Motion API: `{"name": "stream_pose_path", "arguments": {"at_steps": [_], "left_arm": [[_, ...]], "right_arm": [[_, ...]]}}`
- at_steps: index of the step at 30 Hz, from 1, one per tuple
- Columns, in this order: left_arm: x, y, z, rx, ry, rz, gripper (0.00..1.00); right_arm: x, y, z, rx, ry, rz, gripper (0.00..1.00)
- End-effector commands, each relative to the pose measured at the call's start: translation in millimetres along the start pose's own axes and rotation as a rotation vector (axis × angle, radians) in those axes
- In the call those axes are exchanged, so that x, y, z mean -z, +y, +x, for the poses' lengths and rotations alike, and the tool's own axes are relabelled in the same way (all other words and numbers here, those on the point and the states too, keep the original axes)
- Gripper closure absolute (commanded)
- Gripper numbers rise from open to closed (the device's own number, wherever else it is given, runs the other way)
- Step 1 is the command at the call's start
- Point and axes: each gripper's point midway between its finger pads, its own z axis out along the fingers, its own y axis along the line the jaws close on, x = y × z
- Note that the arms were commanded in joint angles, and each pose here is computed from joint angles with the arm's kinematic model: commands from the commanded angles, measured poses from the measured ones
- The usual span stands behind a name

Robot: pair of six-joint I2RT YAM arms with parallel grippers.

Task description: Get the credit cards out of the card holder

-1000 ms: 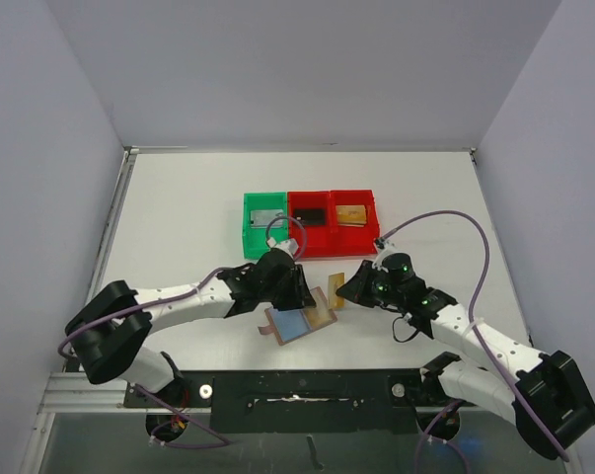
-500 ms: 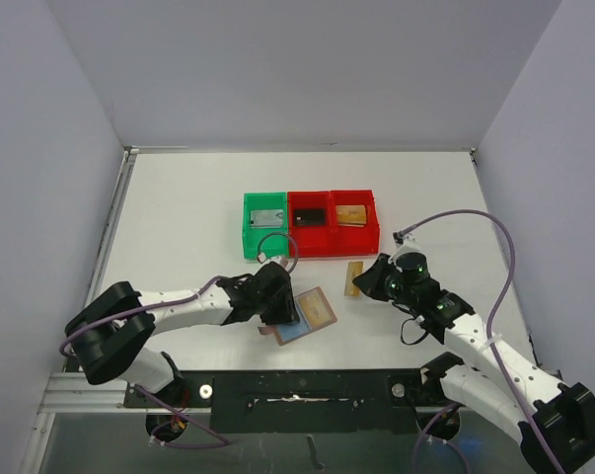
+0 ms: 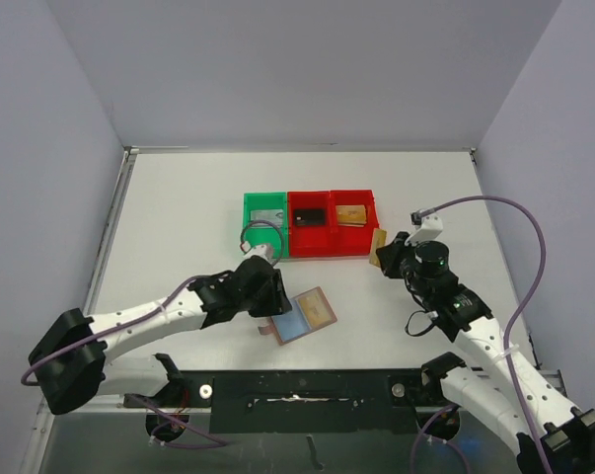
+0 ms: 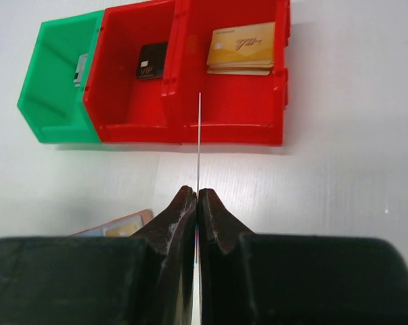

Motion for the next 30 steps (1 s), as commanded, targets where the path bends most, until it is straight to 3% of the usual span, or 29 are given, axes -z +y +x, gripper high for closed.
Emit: {"name": "stream_pose_path", "arguments": {"at_steps": [1,7,12,17,20,26,30], "left_arm": [[36,-4,-43,-0.022,-0.137,0.013,0.55],[76,31,-85,0.017,-0.259,-0.009,0.36],[103,67,-114,0.021,-0.317,-0.081,0.29],[121,96,-135,0.024,-0.367,-0.165,0.21],[126,98,-146,0.017,-0.406,-0.170,0.19],[142,100,-170,-0.006,-0.509,-0.214,0.19],[142,121,-171,-0.039,-0.557,-0.303,0.19]], "right_arm": [[12,-2,-57,0.069,-0.160,-0.016,1.00],[10,-26,-84,0.001,-0.160,-0.103,1.00],[10,-41,-114,-0.065,-0.231,-0.217,1.00],[-10,-44,-128,0.036,-0.281,-0.246,0.99],[-30,-37,-121,0.192,-0.210,-0.245,1.00],[-56,-20,-109,0.784,-0.122,-0.215,1.00],[-63,-25,-114,0.971,-0.098,-0.190,1.00]]}}
